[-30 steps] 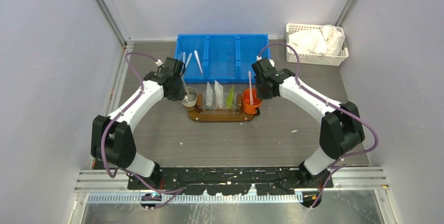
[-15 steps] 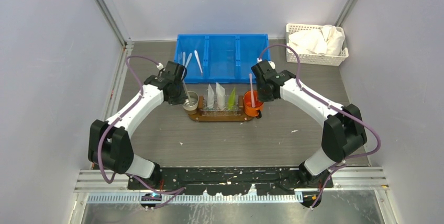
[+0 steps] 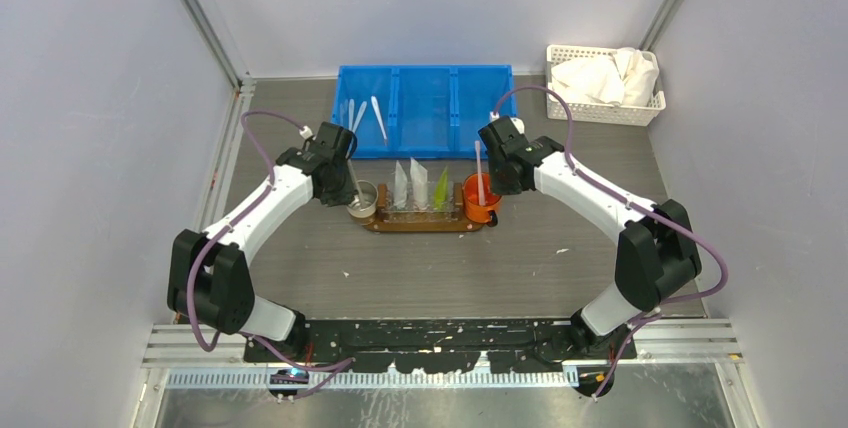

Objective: Prepare toiletry sets of a toothbrush and toothpaste on the tray

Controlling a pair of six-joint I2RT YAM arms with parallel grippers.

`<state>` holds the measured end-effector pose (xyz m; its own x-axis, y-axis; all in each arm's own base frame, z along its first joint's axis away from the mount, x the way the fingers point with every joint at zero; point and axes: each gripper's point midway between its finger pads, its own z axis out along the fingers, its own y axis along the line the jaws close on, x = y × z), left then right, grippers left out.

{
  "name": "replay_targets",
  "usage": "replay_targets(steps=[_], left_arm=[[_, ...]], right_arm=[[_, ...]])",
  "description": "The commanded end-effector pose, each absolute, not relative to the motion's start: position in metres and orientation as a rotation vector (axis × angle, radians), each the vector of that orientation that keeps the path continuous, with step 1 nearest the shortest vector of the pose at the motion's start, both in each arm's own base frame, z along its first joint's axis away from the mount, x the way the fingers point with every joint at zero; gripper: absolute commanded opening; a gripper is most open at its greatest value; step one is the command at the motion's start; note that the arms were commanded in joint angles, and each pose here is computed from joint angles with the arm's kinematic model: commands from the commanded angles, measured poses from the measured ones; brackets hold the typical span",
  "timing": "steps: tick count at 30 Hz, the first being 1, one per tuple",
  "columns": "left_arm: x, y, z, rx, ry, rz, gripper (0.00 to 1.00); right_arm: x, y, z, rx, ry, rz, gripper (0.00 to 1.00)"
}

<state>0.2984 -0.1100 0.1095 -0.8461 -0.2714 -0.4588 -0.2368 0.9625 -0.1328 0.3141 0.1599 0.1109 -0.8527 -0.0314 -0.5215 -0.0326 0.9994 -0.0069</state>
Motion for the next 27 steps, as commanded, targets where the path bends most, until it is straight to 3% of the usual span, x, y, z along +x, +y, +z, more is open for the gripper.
replay_targets(steps=[1, 3, 7, 10, 27], left_arm=[[0.303, -0.121, 0.12, -0.357, 2.584, -0.164, 0.17], [0.302, -0.121, 0.118, -0.363, 2.59, -0.167, 0.21], [0.301, -0.122, 0.123, -0.376, 2.579, -0.181, 0.4], [0.301, -0.121, 0.128, -0.382, 2.56, -0.188, 0.45], [0.304, -0.128, 0.132, -0.377, 2.557, -0.235, 0.42]], right_arm=[[0.321, 0.184, 0.129, -0.017, 2.523, 0.153, 0.01], [0.32, 0.183, 0.128, -0.02, 2.524, 0.148, 0.01], [0.319, 0.182, 0.126, -0.023, 2.527, 0.14, 0.01], [0.319, 0.181, 0.125, -0.022, 2.528, 0.136, 0.07], [0.314, 0.168, 0.133, -0.011, 2.503, 0.089, 0.22]])
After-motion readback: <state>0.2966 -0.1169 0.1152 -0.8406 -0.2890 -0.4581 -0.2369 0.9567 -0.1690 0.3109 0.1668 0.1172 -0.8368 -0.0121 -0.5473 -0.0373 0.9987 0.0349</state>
